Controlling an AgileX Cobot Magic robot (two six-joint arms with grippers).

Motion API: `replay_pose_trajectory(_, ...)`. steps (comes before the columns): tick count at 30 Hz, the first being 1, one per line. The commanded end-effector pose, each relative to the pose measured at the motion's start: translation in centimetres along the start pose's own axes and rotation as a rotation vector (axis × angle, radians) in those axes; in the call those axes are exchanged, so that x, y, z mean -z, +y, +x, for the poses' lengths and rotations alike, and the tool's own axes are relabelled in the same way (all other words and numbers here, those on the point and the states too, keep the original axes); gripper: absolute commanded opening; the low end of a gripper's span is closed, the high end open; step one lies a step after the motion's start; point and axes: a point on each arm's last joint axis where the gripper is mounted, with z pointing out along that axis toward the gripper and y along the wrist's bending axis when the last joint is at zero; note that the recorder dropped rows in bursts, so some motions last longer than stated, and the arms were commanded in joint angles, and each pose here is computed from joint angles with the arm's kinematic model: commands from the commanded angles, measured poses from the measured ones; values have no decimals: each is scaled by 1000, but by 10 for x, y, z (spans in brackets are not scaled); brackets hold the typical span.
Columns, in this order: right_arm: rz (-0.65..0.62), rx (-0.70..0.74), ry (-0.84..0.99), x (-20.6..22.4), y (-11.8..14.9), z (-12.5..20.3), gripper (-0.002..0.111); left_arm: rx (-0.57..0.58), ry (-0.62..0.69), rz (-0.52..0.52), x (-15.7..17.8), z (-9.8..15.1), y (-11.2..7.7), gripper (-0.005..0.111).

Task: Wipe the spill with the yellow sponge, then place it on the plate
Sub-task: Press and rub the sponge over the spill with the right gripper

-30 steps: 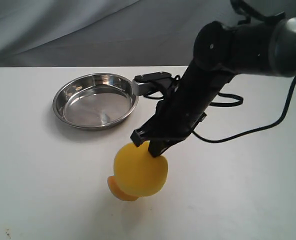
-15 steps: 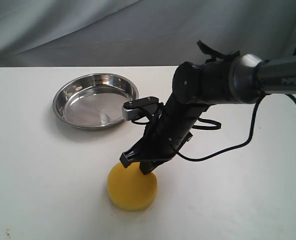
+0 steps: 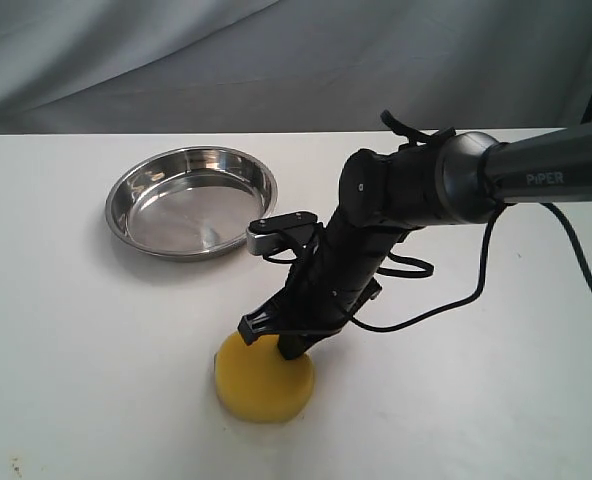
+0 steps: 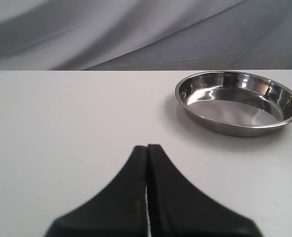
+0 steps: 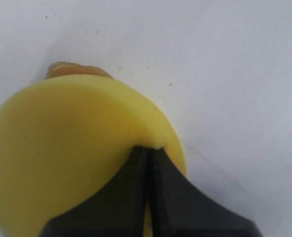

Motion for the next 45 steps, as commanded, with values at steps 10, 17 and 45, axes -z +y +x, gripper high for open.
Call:
replay_pose_trajectory(10,5,-3,13,-6,-1,1,0,4,-13,-1,0,0,0,0)
replay_pose_trajectory(17,2,-1,-1,1,1,0,0,4,-13,-1,0,0,0,0)
replay_pose_trajectory(45,-65,-48,-32,12,11,-13,0,4,-13,-1,0,0,0,0)
